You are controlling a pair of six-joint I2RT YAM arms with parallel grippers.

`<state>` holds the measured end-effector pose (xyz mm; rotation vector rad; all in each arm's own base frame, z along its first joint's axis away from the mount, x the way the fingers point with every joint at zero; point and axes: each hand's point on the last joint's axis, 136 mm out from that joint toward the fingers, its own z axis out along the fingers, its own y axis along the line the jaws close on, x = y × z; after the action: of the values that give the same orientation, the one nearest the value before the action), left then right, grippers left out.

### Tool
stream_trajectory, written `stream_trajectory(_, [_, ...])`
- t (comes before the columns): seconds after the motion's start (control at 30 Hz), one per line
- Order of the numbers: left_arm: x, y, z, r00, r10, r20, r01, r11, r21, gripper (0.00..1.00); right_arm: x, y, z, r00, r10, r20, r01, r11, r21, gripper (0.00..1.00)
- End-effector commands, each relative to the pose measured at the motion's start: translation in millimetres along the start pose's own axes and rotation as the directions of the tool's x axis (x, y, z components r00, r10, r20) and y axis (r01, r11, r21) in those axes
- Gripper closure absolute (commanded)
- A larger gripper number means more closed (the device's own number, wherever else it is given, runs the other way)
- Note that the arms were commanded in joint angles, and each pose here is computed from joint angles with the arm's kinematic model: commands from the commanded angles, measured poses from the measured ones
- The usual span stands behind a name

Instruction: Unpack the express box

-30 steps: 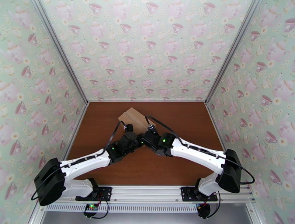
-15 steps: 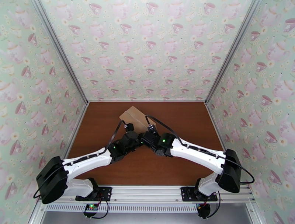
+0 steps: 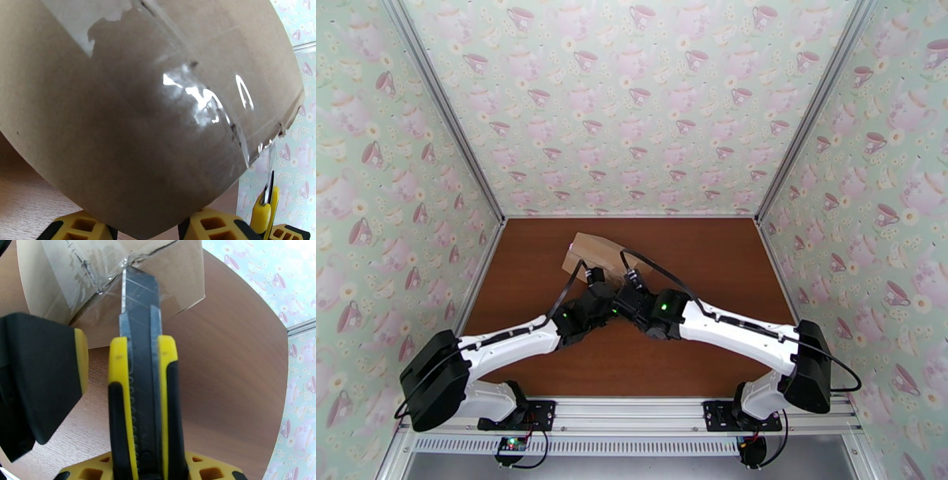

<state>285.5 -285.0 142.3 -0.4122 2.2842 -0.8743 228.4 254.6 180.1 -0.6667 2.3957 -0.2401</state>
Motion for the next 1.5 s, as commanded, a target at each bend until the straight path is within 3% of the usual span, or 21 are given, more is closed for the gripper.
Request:
stream_trajectory(0.0, [-31.9, -58.5, -24.1, 0.995, -0.025, 0.095, 0.007, 0.982, 0.187, 0.55, 11.6, 21.6, -2.5, 0.997, -0.059, -0.054, 0.053, 0.993, -0.104, 1.00])
stream_trajectory(0.33, [-40.0, -42.6, -50.4, 0.991, -0.013, 0.136, -0.007, 0.989, 0.147, 0.54, 26.0, 6.1, 3.7, 0.993, -0.013, -0.121, 0.000, 0.995, -0.105, 1.00])
stream_trajectory(0.7, [-28.9, -21.5, -48.0, 0.994, -0.018, 0.112, 0.006, 0.994, 0.110, 0.54, 29.2, 11.0, -0.6, 0.991, 0.009, -0.131, -0.030, 0.987, -0.157, 1.00])
stream_trajectory(1.47, [-24.8, -20.8, -44.6, 0.995, -0.026, 0.101, 0.014, 0.993, 0.116, 0.54, 17.4, 22.3, -6.3, 0.993, 0.046, -0.112, -0.069, 0.974, -0.217, 1.00])
